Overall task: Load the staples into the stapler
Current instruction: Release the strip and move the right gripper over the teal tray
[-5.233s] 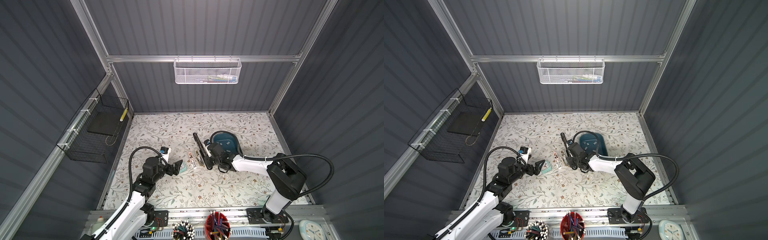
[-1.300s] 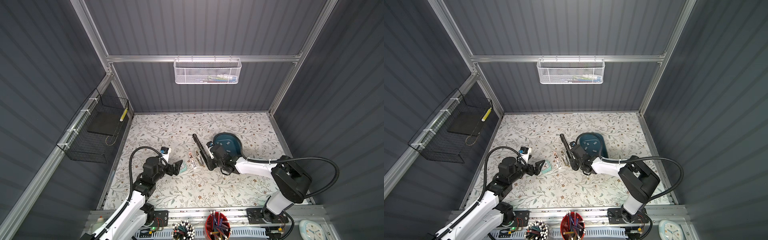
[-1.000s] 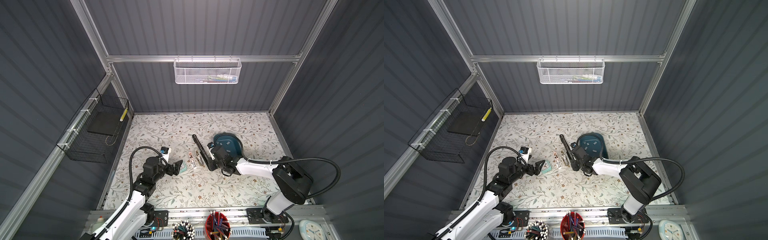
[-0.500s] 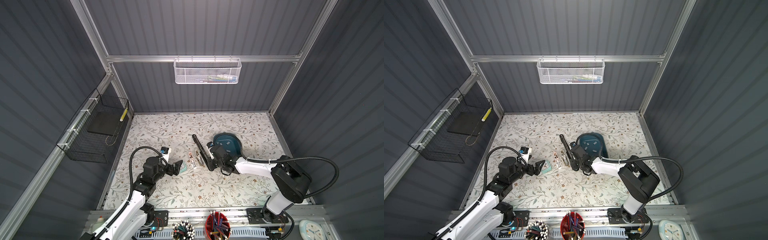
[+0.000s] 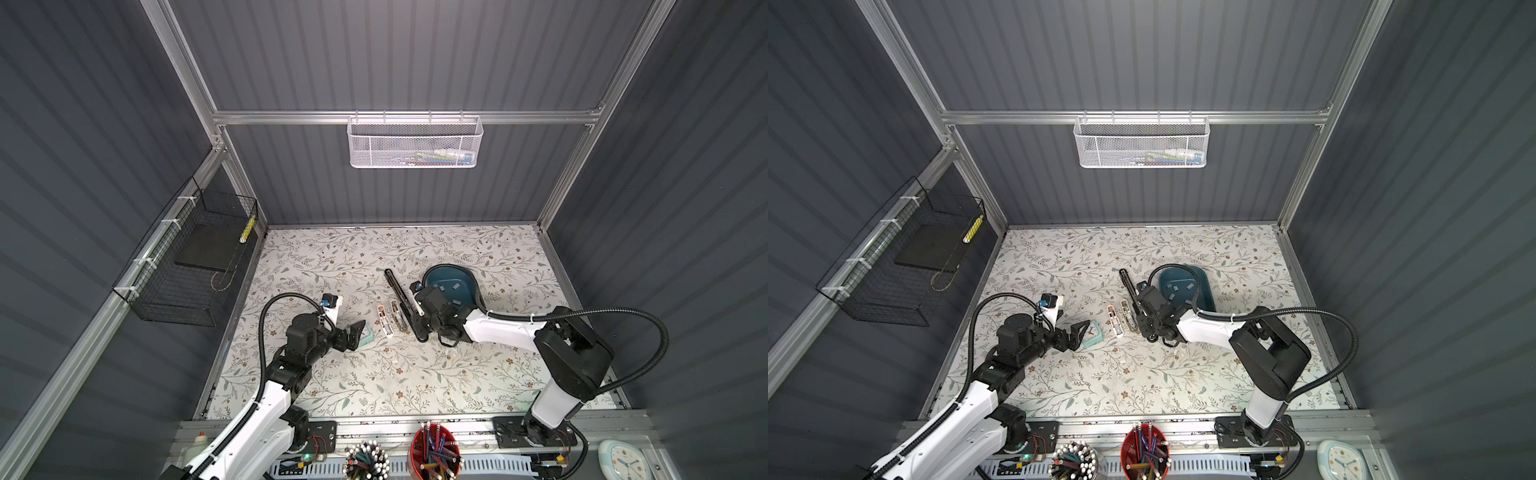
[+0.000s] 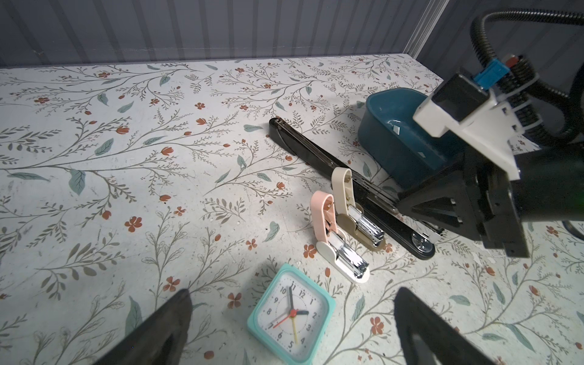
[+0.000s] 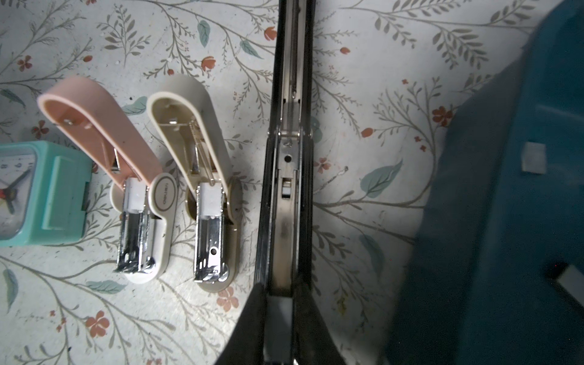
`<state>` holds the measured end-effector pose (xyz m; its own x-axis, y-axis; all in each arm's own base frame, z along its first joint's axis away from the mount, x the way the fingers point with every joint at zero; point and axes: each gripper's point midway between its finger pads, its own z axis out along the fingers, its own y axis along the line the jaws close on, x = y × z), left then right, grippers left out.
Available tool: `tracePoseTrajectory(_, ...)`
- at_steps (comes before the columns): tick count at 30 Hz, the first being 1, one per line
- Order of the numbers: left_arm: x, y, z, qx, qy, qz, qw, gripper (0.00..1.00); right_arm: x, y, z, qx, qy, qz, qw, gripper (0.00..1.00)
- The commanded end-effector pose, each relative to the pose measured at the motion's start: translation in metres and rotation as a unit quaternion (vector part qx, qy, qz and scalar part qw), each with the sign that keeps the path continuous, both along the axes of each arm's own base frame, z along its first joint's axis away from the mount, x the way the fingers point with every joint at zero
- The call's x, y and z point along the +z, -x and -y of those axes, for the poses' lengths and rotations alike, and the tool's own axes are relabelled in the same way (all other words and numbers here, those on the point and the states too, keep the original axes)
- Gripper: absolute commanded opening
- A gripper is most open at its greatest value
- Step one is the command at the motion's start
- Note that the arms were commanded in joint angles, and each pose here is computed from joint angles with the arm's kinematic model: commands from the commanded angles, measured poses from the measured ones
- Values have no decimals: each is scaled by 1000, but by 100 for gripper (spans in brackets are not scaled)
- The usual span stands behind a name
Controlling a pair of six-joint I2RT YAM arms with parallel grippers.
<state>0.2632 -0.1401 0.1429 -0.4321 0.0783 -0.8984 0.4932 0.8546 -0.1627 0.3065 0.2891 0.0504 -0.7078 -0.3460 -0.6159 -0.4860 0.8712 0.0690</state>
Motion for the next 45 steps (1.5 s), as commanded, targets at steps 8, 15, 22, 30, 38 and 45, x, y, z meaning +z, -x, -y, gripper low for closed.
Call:
tracePoseTrajectory(8,10,-3,2,-7,0,16,1000,100,-16,7,13,0,50,-21,999,25)
tracePoseTrajectory(15,10,-3,2,-7,0,16,1000,100,22,-3,4,11,25,20,999,28)
tracePoseTrajectory(22,11,-3,1,-4,1,17,1000,100,80,-21,17,-13,0,84,996,34)
tracePoseTrajectory(30,10,-3,1,-4,1,16,1000,100,67,-54,95,-72,34,68,995,34)
tracePoseTrajectory(38,9,-5,0,1,-3,15,1000,100,18,-64,119,-49,71,-54,995,37)
tracePoseTrajectory(45,9,-5,0,-1,-3,15,1000,100,-5,-64,132,-59,91,-118,987,46)
